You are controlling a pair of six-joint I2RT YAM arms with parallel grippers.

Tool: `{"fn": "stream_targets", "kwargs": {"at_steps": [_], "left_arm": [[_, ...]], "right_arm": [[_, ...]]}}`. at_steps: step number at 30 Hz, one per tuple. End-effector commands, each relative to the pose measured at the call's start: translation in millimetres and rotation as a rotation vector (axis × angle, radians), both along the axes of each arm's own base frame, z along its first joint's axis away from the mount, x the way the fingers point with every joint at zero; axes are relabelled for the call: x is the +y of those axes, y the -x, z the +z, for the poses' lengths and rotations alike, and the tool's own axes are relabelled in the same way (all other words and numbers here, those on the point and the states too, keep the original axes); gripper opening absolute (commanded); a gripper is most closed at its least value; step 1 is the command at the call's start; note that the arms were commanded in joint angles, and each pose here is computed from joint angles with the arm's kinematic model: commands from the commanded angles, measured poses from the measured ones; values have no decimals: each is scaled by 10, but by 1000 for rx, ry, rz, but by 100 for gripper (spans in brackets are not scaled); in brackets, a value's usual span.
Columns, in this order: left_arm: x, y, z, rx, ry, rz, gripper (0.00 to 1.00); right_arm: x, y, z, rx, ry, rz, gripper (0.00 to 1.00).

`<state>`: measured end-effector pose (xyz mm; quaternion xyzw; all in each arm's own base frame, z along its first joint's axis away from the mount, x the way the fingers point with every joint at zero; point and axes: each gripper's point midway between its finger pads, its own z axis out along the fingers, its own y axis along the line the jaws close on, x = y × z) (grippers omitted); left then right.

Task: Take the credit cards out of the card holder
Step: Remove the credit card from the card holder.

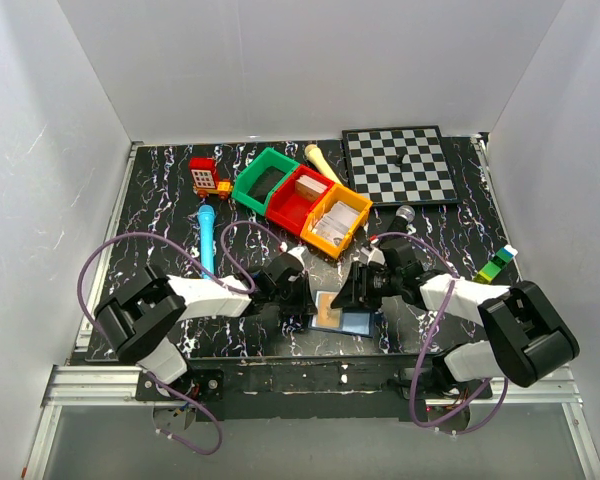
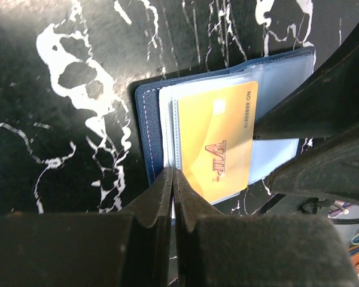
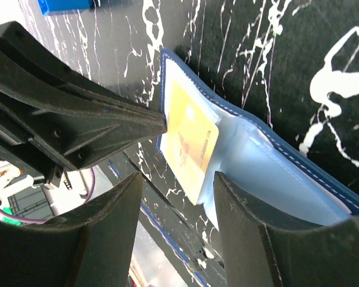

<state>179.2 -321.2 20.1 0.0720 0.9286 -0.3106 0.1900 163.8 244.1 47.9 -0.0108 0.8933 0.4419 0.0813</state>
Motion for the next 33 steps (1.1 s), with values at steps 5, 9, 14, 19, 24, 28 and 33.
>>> {"fn": "stream_targets", "kwargs": {"at_steps": [5, 9, 14, 19, 24, 28, 33], "left_arm": [[471, 156, -188, 22, -161, 64, 0], [508, 73, -62, -31, -162, 89, 10], [434, -22, 238, -103, -102, 85, 24], [363, -83, 445, -150, -51, 82, 25], [284, -102, 426, -152, -19, 66, 6], [220, -108, 343, -135, -18, 49, 0], [204, -151, 268, -133, -32, 47, 0]], "right_arm": [[175, -181, 165, -41, -70, 24, 58], [172, -169, 166, -41, -72, 27, 58], [169, -166, 185, -50, -74, 30, 58], [181, -177, 285, -80, -83, 38, 58], [277, -135, 466, -115, -122, 78, 58], [407, -77, 509, -100, -150, 111, 57], [461, -49, 350, -29, -165, 84, 56]]}}
